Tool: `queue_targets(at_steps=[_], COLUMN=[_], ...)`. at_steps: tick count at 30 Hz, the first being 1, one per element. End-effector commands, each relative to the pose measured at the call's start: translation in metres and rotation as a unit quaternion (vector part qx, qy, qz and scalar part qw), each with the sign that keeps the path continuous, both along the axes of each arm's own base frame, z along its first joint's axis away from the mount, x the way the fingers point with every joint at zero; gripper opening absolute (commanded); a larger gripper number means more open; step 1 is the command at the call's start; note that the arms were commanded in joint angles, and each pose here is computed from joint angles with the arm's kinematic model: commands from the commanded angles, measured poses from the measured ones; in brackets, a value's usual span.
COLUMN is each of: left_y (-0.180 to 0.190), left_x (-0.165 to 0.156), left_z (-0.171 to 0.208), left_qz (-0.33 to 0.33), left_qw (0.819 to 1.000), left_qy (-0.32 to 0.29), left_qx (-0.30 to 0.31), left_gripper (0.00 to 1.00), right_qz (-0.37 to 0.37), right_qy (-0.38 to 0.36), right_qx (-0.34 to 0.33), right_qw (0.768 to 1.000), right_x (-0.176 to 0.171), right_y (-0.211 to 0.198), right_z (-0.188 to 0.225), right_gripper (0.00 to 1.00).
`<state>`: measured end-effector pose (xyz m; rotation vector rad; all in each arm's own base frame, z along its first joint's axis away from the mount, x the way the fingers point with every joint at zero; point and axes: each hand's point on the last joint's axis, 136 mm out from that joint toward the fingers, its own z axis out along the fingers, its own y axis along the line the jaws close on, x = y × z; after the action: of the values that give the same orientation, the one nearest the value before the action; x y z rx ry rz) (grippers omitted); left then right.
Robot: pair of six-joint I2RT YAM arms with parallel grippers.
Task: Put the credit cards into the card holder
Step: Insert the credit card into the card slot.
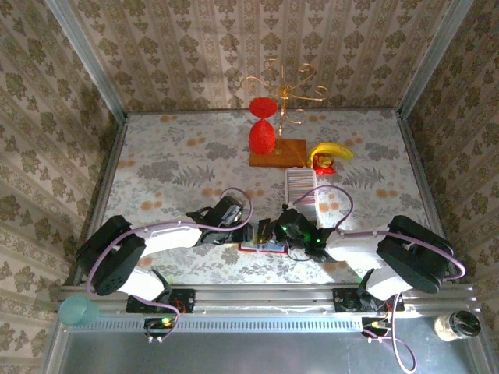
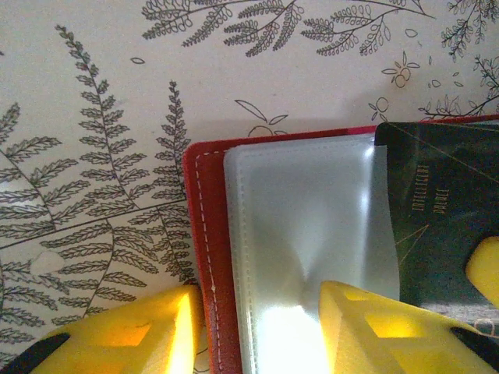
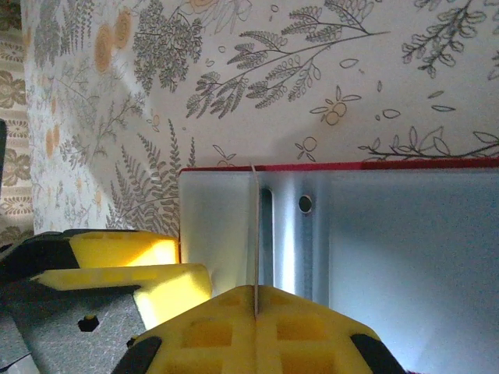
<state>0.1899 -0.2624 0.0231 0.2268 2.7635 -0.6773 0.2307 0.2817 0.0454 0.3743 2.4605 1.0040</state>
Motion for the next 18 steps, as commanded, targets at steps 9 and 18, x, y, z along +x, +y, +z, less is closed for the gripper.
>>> queue_targets(at_steps=[9,18], left_y=[0.043,0.044], left_x=[-0.031,-0.031], left_z=[-0.041,-0.043], left_qz=[0.008,0.008], left_qw=[0.994,0.993], left_qy=[0.065,0.065], left_qx=[0.091,0.094], left_gripper=[0.42,0.41], right_qz=[0.005,0.040], right_qy=[0.032,0.030], right_qx=[-0.012,0.011], right_qw=[0.999,0.999], right_x=[-0.016,-0.014], right_y=[-0.009,0.012], right_z=[-0.012,-0.009], right_gripper=[0.00,0.00])
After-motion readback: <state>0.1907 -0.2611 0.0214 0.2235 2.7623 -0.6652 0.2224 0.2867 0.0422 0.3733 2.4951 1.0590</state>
